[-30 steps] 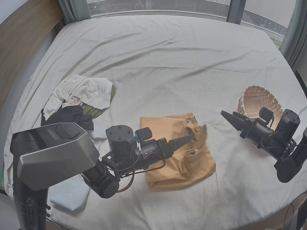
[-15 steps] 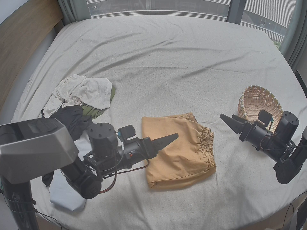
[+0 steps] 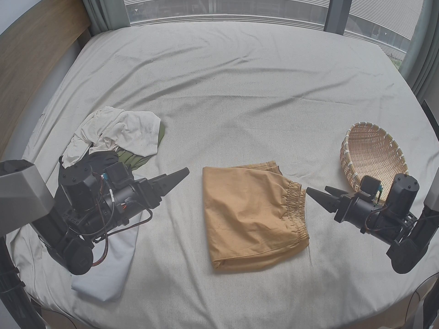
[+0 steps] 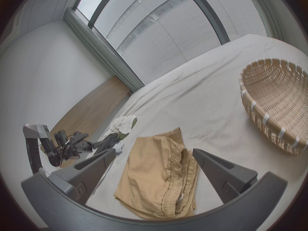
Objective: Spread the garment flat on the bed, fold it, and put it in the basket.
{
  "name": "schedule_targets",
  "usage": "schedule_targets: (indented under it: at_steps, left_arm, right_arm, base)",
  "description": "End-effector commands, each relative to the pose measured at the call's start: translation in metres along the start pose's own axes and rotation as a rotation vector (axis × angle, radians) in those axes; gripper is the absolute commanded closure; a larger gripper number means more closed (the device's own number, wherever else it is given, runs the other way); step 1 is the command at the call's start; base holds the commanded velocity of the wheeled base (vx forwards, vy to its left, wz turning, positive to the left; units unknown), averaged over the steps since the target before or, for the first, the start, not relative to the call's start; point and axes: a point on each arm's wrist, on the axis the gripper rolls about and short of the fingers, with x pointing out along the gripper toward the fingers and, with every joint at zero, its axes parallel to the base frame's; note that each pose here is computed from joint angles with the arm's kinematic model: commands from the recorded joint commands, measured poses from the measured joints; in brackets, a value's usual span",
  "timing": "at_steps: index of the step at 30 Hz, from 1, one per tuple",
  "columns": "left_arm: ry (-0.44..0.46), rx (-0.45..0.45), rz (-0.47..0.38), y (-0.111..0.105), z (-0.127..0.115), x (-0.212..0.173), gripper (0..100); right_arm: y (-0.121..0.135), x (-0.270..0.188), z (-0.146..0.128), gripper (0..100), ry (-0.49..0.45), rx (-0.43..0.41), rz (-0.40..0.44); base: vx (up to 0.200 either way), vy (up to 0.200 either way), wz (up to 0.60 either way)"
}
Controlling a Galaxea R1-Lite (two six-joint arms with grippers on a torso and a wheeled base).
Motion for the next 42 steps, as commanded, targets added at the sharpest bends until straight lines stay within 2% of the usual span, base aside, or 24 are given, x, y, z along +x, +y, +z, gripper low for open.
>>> schedule_targets:
  at_steps: [1,21,42]
  left_arm:
    - [0.018,0.032,0.042,0.005,-0.004,-0.014,0]
    - [0.061,0.087,0.071,0.011,-0.019,-0.024,0]
    - [0.064,0.097,0.067,0.010,-0.019,-0.024,0]
  right_arm:
    - [-0.010,0.003,-0.019,0,0.076,0.014,-0.033]
    - [-0.024,0.004,-0.073,0,0.295,0.087,-0.093]
    - [-0.022,0.018,-0.089,0,0.340,0.093,-0.063]
  base:
    - [0.000,0.000,0.00]
    - [0.000,0.000,0.00]
    - [0.000,0.000,0.00]
